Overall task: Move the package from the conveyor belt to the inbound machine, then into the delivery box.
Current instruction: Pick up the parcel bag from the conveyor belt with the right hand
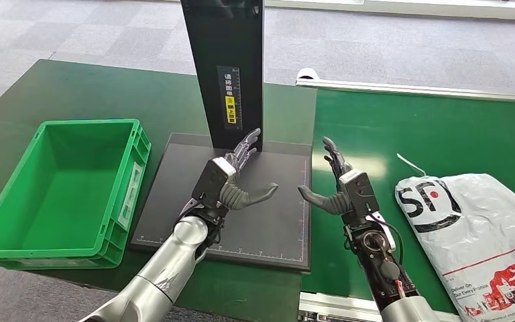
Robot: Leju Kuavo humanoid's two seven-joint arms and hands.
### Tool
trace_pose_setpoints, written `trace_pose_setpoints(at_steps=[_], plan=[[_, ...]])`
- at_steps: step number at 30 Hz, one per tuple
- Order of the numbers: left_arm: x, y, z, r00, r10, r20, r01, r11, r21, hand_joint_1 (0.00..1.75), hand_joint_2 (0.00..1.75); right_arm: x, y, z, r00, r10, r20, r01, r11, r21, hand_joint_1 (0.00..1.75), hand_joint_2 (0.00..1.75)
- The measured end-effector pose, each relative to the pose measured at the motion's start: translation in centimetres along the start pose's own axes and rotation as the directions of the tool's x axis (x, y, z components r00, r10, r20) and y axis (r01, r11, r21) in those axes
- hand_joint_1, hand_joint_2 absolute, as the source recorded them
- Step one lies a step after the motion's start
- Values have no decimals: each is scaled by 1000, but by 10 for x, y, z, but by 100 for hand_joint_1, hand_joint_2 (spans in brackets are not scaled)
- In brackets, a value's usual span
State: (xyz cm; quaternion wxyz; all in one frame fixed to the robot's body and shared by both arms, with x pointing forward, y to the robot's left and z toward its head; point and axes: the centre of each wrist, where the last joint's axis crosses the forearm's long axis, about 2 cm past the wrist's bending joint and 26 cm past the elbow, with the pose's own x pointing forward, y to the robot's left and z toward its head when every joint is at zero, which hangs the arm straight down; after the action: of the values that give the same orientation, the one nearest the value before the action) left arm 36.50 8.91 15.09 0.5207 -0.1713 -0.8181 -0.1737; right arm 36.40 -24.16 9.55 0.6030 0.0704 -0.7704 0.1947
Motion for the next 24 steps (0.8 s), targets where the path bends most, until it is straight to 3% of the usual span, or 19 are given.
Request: trace_pose_setpoints(at_steps=[7,12,15,20,24], plan=[[1,0,0,1000,4,12,-4,1000,2,0,175,5,-19,-2,993,113,-17,-114,986,-122,0,175],[4,9,1,1000,-1,25,0,1000,31,0,175,9,-75,16,944,275,-182,-314,917,-245,0,175],[3,19,8,1000,-8,28,6,998,66,0,175,8,-119,39,850,421,-317,-514,798,-316,0,175],[4,33,14,999,-23,40,19,995,102,0,175,10,-173,73,591,600,-540,-796,542,-269,0,175],[3,41,18,999,-27,39,23,993,118,0,175,-1,-195,105,413,610,-676,-865,495,-83,0,175]])
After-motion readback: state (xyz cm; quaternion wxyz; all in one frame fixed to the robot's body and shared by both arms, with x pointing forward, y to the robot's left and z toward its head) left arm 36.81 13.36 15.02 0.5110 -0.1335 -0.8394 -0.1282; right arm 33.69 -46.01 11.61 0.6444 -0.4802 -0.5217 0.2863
